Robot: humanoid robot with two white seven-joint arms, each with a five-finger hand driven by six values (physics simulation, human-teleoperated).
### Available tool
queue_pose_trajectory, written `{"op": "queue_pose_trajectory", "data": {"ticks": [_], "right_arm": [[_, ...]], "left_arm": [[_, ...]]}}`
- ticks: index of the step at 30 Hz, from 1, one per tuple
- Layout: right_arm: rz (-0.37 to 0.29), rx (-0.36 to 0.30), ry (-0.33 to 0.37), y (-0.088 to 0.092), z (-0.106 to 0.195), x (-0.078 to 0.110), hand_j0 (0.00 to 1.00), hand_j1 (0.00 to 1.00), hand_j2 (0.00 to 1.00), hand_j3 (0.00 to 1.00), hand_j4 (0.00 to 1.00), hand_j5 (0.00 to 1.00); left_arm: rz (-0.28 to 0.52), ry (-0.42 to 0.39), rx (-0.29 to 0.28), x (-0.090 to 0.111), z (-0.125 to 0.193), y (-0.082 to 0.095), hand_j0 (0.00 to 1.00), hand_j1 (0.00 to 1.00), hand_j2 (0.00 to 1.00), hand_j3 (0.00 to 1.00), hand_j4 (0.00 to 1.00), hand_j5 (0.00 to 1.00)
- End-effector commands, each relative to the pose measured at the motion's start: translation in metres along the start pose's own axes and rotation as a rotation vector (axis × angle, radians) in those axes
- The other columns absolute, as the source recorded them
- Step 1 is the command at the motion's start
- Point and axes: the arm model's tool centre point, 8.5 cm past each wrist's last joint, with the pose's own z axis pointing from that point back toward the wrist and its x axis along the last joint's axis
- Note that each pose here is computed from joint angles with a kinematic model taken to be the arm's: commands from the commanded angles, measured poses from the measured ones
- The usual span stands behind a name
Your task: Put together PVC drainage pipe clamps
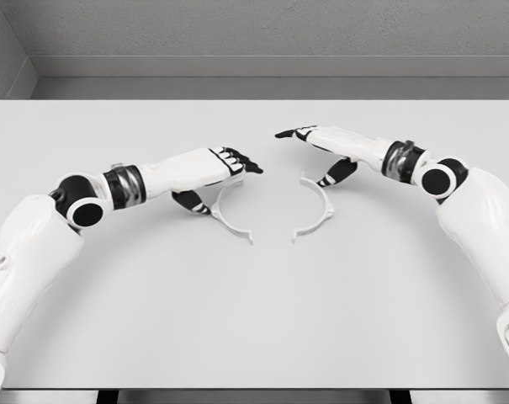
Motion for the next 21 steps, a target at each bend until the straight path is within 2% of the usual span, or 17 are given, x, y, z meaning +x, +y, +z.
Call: {"op": "queue_pose_trajectory", "data": {"ticks": [1, 5, 8, 12, 13, 15, 17, 21], "right_arm": [[-0.007, -0.005, -0.004, 0.000, -0.002, 0.001, 1.00, 1.00, 1.00, 1.00, 1.00, 1.00], [0.002, -0.022, 0.014, -0.011, 0.007, -0.005, 1.00, 1.00, 1.00, 1.00, 1.00, 1.00], [-0.005, -0.086, 0.068, -0.031, 0.035, -0.024, 1.00, 1.00, 1.00, 1.00, 1.00, 1.00], [0.008, -0.084, 0.123, -0.034, 0.063, -0.042, 1.00, 1.00, 1.00, 1.00, 1.00, 1.00], [0.004, -0.086, 0.128, -0.032, 0.066, -0.044, 1.00, 1.00, 1.00, 1.00, 1.00, 1.00], [-0.014, -0.067, 0.131, -0.017, 0.067, -0.046, 1.00, 1.00, 1.00, 1.00, 1.00, 1.00], [-0.016, -0.059, 0.123, -0.009, 0.066, -0.044, 1.00, 1.00, 1.00, 1.00, 1.00, 1.00], [0.020, -0.050, 0.104, -0.006, 0.077, -0.038, 1.00, 1.00, 1.00, 1.00, 1.00, 1.00]], "left_arm": [[0.007, 0.001, -0.001, 0.000, -0.003, -0.002, 1.00, 1.00, 1.00, 1.00, 1.00, 1.00], [0.010, -0.005, -0.001, 0.003, -0.007, -0.002, 1.00, 1.00, 1.00, 1.00, 1.00, 1.00], [0.006, -0.007, -0.003, 0.004, -0.010, -0.003, 1.00, 1.00, 1.00, 1.00, 1.00, 1.00], [0.006, -0.016, 0.002, 0.007, -0.014, -0.001, 1.00, 1.00, 1.00, 1.00, 1.00, 1.00], [0.001, -0.015, 0.004, 0.007, -0.014, 0.001, 1.00, 1.00, 1.00, 1.00, 1.00, 1.00], [0.002, -0.019, 0.005, 0.008, -0.016, 0.001, 1.00, 1.00, 1.00, 1.00, 1.00, 1.00], [-0.004, -0.024, 0.009, 0.010, -0.019, 0.004, 1.00, 1.00, 1.00, 1.00, 1.00, 1.00], [-0.008, -0.035, 0.009, 0.014, -0.023, 0.006, 1.00, 1.00, 1.00, 1.00, 1.00, 1.00]]}}
